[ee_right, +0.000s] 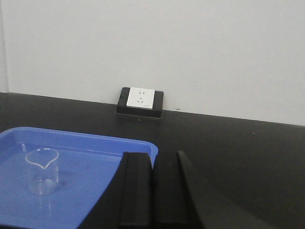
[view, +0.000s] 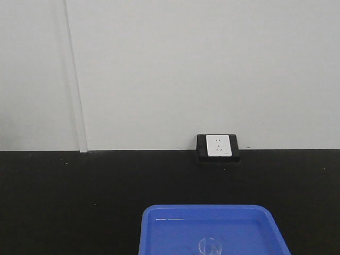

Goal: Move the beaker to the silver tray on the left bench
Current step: 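Move the right gripper toward the clear beaker in the blue tray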

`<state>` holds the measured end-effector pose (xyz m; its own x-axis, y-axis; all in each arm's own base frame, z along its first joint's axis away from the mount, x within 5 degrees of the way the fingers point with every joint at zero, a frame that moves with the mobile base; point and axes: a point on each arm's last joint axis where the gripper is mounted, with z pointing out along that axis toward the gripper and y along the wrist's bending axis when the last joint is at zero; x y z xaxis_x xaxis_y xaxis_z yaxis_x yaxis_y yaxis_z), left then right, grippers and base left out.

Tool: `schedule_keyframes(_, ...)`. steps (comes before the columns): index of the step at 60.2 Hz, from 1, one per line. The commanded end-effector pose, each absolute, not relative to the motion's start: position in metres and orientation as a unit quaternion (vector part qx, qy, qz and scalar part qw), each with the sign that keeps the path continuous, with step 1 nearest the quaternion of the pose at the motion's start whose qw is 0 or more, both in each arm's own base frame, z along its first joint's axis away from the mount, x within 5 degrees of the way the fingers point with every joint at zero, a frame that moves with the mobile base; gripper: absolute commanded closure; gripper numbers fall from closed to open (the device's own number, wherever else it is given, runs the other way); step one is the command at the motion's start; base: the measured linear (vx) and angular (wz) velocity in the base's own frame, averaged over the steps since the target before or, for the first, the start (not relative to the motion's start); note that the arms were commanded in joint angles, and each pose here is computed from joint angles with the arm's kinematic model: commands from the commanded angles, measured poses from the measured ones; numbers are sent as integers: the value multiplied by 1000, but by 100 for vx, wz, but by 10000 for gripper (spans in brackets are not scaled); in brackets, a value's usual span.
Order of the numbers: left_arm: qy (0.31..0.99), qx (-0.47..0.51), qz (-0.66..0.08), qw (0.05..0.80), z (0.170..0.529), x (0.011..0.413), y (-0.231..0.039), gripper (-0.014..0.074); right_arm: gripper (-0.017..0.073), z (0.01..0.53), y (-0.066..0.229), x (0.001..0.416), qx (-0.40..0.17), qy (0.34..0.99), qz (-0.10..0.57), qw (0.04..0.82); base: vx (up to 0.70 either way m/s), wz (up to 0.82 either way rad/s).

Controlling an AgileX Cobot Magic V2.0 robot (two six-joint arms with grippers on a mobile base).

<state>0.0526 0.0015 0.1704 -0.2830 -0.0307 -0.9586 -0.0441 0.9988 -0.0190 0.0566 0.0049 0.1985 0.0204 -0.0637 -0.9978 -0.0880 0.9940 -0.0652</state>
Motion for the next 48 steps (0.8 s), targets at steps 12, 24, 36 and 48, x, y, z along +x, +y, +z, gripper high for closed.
schedule_keyframes(12,781,-26,4,624,171,54,2,592,571,205,5,56,-52,666,8,744,0,0)
schedule_keyframes(24,781,-26,4,624,171,54,2,592,571,205,5,56,-52,666,8,744,0,0)
schedule_keyframes(36,781,-26,4,624,171,54,2,592,571,205,5,56,-52,666,8,744,0,0)
schedule_keyframes(48,781,-26,4,624,171,54,2,592,571,205,5,56,-50,667,10,744,0,0)
